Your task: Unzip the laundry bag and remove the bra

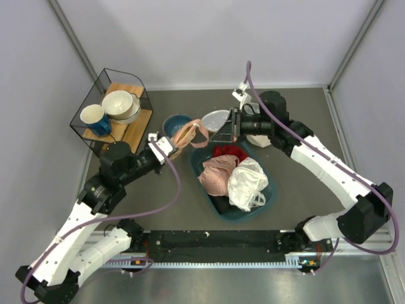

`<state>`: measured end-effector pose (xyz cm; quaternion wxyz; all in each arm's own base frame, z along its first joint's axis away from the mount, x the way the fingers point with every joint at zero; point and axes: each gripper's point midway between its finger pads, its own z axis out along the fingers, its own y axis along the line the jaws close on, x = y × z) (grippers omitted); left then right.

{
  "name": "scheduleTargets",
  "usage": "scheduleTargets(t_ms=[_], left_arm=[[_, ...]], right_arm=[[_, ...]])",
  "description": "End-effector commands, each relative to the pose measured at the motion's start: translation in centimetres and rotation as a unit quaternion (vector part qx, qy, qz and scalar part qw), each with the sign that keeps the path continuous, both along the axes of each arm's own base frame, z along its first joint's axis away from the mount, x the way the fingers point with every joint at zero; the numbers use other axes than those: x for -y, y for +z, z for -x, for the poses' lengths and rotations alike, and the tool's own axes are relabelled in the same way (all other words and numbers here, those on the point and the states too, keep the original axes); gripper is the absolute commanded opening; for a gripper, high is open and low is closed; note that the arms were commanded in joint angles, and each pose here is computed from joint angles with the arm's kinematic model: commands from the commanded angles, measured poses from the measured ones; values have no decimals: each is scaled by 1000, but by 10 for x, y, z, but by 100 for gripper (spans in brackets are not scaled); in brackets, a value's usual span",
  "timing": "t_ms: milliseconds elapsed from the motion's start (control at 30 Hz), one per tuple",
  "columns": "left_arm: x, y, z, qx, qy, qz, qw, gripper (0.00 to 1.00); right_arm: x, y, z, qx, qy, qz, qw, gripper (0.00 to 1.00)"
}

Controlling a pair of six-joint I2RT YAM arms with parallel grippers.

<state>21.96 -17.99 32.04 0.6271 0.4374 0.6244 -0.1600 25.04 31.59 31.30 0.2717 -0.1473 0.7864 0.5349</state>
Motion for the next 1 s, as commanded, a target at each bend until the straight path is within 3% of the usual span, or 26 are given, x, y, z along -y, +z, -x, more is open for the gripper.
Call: scheduleTargets(t_ms=[0, 133, 167, 233, 300, 500, 700, 967], left_arm=[[1, 7, 5, 4, -5, 20, 1000, 0], [-2, 5, 11, 0, -6, 26, 1000, 0], [-3, 6, 13, 2, -6, 27, 1000, 0], [-5, 7, 16, 7, -5, 31, 999, 0], [-6, 8, 18, 9, -5, 33, 999, 0], [-7, 8, 22, 8, -9, 34, 999, 0], [-7, 9, 24, 8, -12, 35, 999, 0], [-6, 12, 23, 12, -13, 36, 999, 0]], right_arm=[[-27, 43, 24, 53, 55, -32, 997, 0], [-30, 43, 21, 59, 48, -28, 997, 0], [-29, 44, 21, 60, 46, -28, 997, 6], [-30, 45, 20, 58, 49, -31, 997, 31], [-33, 43, 15, 51, 47, -30, 997, 40], [-32, 44, -5, 59, 24, -20, 998, 47], [-51, 68, 20, 20, 130, -98, 986, 48], [-58, 70, 24, 13, 158, -117, 980, 50]])
